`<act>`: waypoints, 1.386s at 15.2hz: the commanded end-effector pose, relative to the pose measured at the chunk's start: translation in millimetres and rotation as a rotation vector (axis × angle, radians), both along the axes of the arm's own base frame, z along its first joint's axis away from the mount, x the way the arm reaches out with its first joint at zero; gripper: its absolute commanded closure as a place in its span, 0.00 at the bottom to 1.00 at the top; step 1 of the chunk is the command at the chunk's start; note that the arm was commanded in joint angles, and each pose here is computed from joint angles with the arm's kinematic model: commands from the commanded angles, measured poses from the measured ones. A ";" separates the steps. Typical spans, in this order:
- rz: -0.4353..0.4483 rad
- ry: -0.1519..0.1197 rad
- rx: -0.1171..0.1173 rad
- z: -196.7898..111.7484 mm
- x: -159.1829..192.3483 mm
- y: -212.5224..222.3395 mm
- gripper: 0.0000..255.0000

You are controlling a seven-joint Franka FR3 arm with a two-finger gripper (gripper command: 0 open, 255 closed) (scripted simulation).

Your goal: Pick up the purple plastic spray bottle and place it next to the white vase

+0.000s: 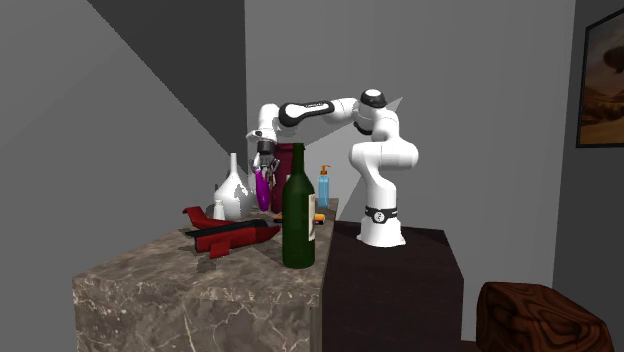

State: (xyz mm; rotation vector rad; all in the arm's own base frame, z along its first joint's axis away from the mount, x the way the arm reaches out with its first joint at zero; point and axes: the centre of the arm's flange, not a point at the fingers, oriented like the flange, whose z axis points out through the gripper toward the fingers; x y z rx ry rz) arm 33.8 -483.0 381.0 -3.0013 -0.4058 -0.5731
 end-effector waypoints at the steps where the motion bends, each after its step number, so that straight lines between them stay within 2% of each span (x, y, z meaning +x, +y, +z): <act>1: 0.000 0.000 0.000 -11.6 0.0 0.1 1.00; 13: 0.000 0.000 0.000 -73.8 0.0 0.1 1.00; 20: 0.000 0.000 0.000 -73.8 0.0 0.1 1.00; 21: 0.000 0.000 0.000 -73.5 0.0 0.0 0.00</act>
